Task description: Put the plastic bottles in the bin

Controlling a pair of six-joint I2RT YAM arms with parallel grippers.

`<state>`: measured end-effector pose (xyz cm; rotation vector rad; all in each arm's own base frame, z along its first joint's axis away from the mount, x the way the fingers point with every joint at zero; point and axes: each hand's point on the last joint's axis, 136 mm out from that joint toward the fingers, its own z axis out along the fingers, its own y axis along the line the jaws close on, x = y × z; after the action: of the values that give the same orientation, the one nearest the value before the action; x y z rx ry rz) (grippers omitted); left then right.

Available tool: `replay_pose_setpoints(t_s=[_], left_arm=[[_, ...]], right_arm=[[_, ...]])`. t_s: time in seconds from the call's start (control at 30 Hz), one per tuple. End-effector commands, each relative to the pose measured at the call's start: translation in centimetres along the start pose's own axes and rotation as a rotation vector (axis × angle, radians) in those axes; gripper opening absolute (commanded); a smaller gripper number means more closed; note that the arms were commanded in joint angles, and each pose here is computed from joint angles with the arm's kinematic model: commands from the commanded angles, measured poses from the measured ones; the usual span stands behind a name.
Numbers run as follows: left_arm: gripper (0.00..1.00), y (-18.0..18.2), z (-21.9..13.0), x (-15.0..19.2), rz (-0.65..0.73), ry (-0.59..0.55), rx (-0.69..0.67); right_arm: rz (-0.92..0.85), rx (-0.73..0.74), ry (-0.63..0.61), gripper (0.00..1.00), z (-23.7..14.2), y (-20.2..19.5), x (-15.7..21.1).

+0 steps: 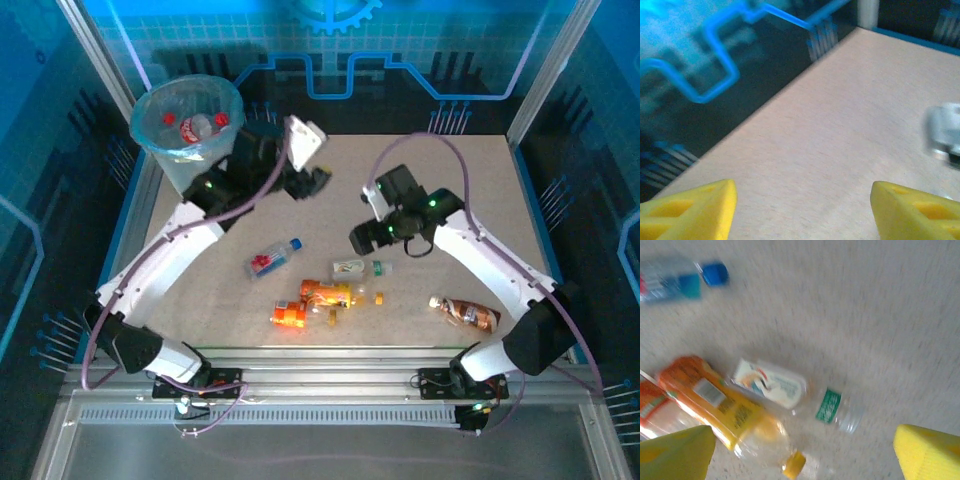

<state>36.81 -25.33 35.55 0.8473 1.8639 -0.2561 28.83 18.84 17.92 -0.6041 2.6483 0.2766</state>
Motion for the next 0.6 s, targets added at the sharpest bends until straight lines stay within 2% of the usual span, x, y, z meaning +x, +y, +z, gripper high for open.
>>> replay_pose_setpoints(t_s=[0.0,0.13,0.3,0.47,0.57], left_arm=[[0.72,-4.4,0.1,0.9,0.039,-0.060,0.191],[0.72,-4.8,1.6,5.7,-0.036,0.100,0.163],[0.73,-2.1,3.5,14.4,-0.182,0.432,0.049],[0.76,-0.7,4.3,21.6,-0.302,0.630,0.039],[0.77,0.4,4.5,24.7,-0.375,0.725,0.023]], right_arm=[[0.103,-0.023,0.036,0.92,1.3,0.2,2.3],[0.144,-0.018,0.097,0.92,2.8,0.0,3.7],[0.155,-0.067,0.071,0.92,2.9,0.9,3.0],[0.142,-0.092,0.037,0.92,2.3,1.5,1.6],[0.124,-0.104,0.015,0.92,1.9,1.8,0.8]])
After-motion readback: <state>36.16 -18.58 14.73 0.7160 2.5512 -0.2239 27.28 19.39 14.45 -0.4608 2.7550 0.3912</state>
